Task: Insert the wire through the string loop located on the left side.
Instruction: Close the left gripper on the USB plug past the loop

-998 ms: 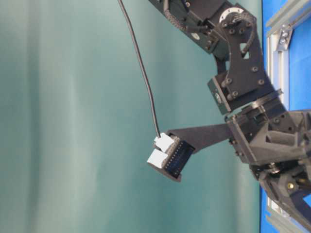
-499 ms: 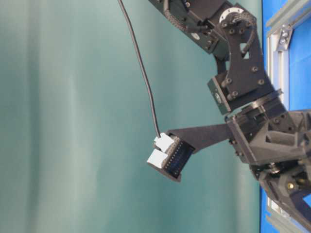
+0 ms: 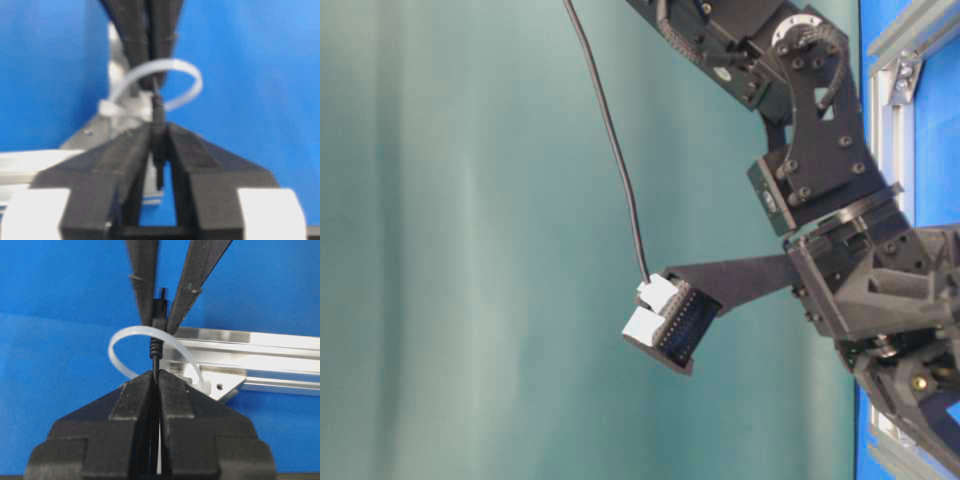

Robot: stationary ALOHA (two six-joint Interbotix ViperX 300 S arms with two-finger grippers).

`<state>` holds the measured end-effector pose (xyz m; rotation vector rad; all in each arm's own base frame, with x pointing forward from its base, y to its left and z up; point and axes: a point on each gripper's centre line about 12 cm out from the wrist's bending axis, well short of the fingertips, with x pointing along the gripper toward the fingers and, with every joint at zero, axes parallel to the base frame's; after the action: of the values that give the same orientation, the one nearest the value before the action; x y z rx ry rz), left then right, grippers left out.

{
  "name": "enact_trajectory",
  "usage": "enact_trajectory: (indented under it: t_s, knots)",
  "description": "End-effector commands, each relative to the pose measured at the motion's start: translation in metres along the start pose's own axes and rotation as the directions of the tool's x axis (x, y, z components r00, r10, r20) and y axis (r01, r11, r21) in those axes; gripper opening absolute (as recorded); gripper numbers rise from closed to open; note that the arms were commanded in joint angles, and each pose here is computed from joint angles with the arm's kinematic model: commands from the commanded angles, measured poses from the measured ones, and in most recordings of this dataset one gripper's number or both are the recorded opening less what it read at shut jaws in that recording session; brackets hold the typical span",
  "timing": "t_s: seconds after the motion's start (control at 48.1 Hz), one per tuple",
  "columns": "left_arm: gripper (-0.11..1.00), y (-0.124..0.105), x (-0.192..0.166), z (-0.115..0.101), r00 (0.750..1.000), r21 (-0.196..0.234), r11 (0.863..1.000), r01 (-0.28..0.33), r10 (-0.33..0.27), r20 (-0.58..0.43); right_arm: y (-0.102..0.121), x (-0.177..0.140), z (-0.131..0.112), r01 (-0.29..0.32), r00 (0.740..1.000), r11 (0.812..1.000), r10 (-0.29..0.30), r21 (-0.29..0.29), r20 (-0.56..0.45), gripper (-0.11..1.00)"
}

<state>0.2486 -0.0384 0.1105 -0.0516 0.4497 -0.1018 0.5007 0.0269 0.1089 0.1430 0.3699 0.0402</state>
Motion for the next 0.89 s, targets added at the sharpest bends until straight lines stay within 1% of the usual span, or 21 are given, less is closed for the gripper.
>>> enact_trajectory:
  t_s: [0.0, 0.54, 0.623, 0.665, 0.727, 0.769, 0.873]
  knots:
    - [0.08, -0.002, 0.0015, 0.0051, 1.0, 0.004, 1.0, 0.008, -0.008, 0.018, 0.0015, -0.001, 0.0203, -0.005, 0.999, 1.0, 0.005, 0.001, 0.054, -0.01]
    - [0.08, -0.0013, 0.001, 0.0033, 1.0, -0.003, 1.0, 0.005, -0.005, 0.009, 0.0015, -0.0008, 0.0207, -0.005, 0.999, 1.0, 0.005, 0.0, 0.054, 0.0]
    - [0.08, -0.0016, 0.0007, 0.0026, 1.0, -0.002, 1.0, 0.006, -0.006, 0.006, 0.0017, -0.0015, 0.0215, -0.006, 0.998, 1.0, 0.006, 0.0, 0.055, 0.01]
    - [0.08, -0.0016, 0.0007, 0.0026, 1.0, -0.002, 1.0, 0.006, -0.006, 0.006, 0.0016, -0.0017, 0.0209, -0.005, 0.999, 1.0, 0.005, 0.003, 0.054, 0.06]
    - [0.08, -0.0018, 0.0005, 0.0031, 1.0, -0.001, 1.0, 0.007, -0.007, 0.009, 0.0021, -0.0026, 0.0209, -0.004, 0.999, 1.0, 0.004, 0.008, 0.052, 0.18]
    - [0.08, -0.0017, 0.0005, 0.0031, 1.0, -0.002, 1.0, 0.006, -0.006, 0.009, 0.0015, -0.0033, 0.0221, -0.003, 0.998, 1.0, 0.002, 0.012, 0.056, 0.29]
    - [0.08, -0.0017, 0.0008, 0.0035, 1.0, -0.002, 1.0, 0.006, -0.006, 0.009, 0.002, -0.0053, 0.0215, -0.002, 0.999, 1.0, 0.002, 0.014, 0.051, 0.6]
